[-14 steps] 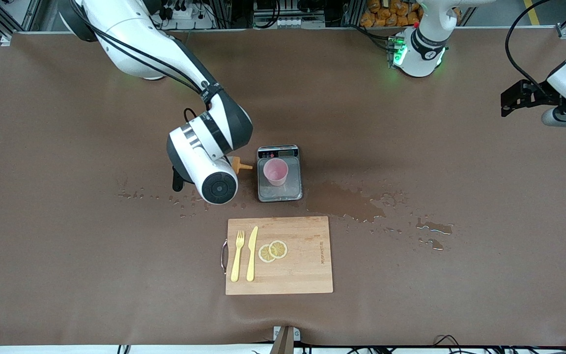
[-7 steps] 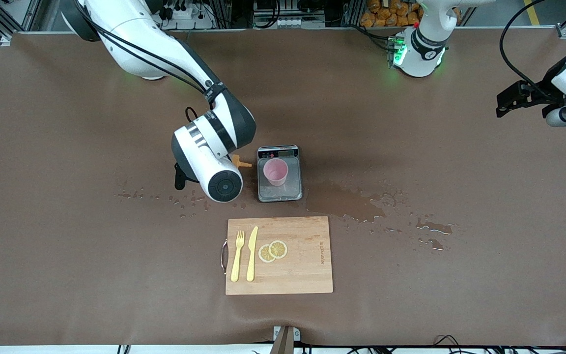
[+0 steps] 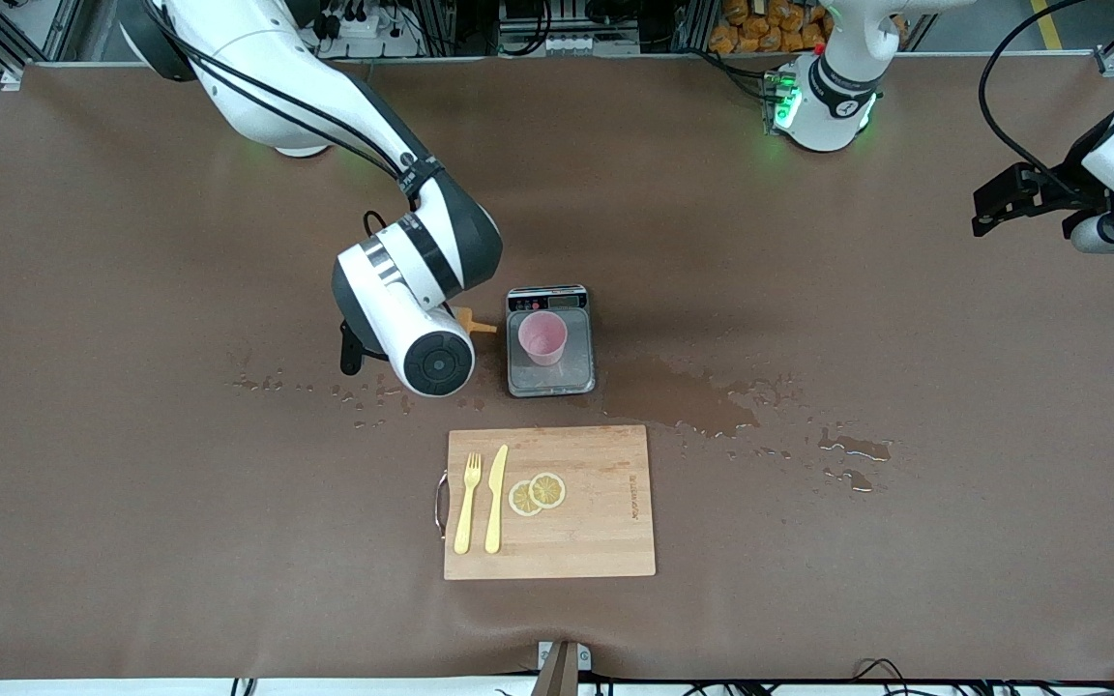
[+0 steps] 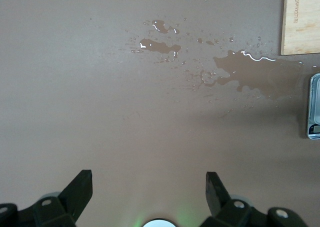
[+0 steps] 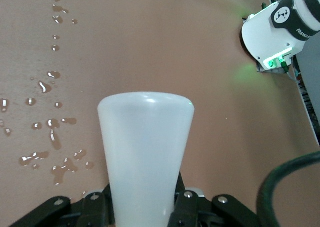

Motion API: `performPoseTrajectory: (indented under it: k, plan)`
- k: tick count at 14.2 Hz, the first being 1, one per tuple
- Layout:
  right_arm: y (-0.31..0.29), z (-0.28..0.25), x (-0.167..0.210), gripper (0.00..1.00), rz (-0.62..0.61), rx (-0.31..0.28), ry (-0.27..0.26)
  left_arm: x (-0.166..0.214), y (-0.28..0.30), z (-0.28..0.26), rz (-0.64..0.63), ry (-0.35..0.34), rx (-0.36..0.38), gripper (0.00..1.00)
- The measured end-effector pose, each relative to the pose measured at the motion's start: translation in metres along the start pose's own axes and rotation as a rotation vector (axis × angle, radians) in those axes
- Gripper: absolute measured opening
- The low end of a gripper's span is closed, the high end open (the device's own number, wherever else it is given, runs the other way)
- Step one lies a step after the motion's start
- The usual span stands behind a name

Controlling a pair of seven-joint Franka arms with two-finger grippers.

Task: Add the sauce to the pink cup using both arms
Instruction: 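Tilt the bottle nozzle over the pink cup with the right gripper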

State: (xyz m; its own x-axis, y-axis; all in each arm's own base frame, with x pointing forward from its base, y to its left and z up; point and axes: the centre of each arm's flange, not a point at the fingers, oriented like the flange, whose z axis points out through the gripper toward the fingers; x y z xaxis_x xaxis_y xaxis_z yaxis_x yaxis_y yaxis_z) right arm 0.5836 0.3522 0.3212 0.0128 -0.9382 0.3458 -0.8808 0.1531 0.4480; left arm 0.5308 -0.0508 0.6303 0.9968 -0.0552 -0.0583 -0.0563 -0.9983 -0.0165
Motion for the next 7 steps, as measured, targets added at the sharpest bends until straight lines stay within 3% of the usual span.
performPoseTrajectory:
  k: [7]
  plan:
    - [-0.003, -0.009, -0.009, 0.41, 0.038, 0.062, -0.049, 0.003, 0.013, -0.009, 0.025, 0.028, 0.000, 1.00]
